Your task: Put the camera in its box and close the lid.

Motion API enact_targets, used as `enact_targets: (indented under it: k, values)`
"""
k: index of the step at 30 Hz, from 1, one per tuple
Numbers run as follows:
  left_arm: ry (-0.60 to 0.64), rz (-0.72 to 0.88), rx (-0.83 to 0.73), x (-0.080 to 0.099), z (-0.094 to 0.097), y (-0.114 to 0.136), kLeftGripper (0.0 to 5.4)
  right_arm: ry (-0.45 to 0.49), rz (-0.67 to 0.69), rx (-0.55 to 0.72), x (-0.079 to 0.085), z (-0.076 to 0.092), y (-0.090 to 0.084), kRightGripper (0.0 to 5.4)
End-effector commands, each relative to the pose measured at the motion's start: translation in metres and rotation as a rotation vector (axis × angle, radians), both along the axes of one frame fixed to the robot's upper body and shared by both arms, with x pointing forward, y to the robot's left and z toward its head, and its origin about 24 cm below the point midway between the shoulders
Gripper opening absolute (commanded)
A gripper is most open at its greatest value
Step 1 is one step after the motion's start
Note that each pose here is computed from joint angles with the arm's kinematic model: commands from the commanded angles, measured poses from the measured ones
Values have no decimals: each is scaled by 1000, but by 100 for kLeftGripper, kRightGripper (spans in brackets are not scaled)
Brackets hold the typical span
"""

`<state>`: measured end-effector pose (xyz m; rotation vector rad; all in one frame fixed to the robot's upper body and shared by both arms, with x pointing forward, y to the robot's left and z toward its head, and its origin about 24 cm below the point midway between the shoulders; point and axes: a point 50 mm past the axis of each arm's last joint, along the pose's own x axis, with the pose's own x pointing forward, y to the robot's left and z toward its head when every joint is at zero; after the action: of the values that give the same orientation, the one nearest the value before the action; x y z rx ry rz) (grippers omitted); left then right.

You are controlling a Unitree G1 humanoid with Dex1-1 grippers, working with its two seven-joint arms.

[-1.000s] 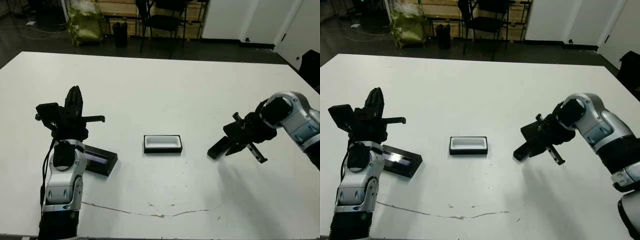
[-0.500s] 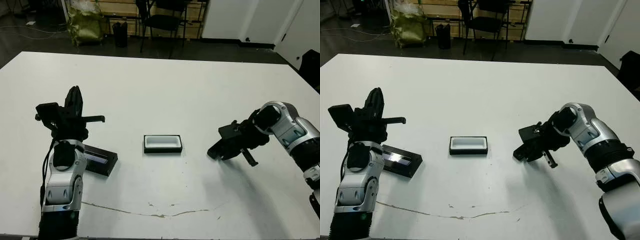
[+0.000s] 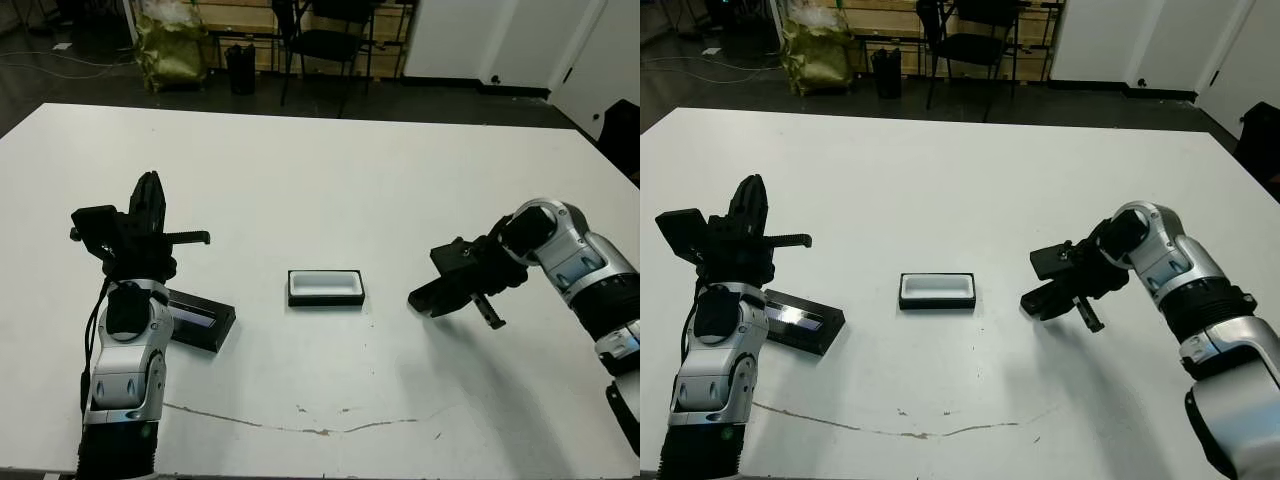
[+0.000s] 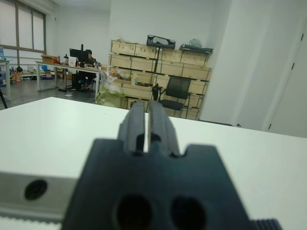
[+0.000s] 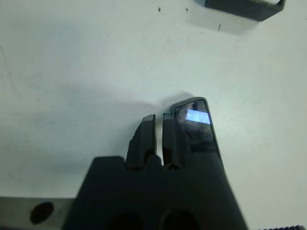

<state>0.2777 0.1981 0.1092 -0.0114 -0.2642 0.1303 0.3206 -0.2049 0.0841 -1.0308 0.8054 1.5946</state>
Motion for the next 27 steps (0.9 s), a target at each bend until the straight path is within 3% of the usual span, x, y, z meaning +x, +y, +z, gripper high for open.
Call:
enact_targets:
  k: [1,13,27]
  values:
    - [28,10,6,-1,-5,1,1,-26,24,15,2,-1,1,0]
    - [22,7,-2,-1,-5,1,1,-64,-26,-79,9,-17,-6,0]
    - [31,17,-12,-2,-5,-1,1,-99,-8,-61,14,-9,4,0]
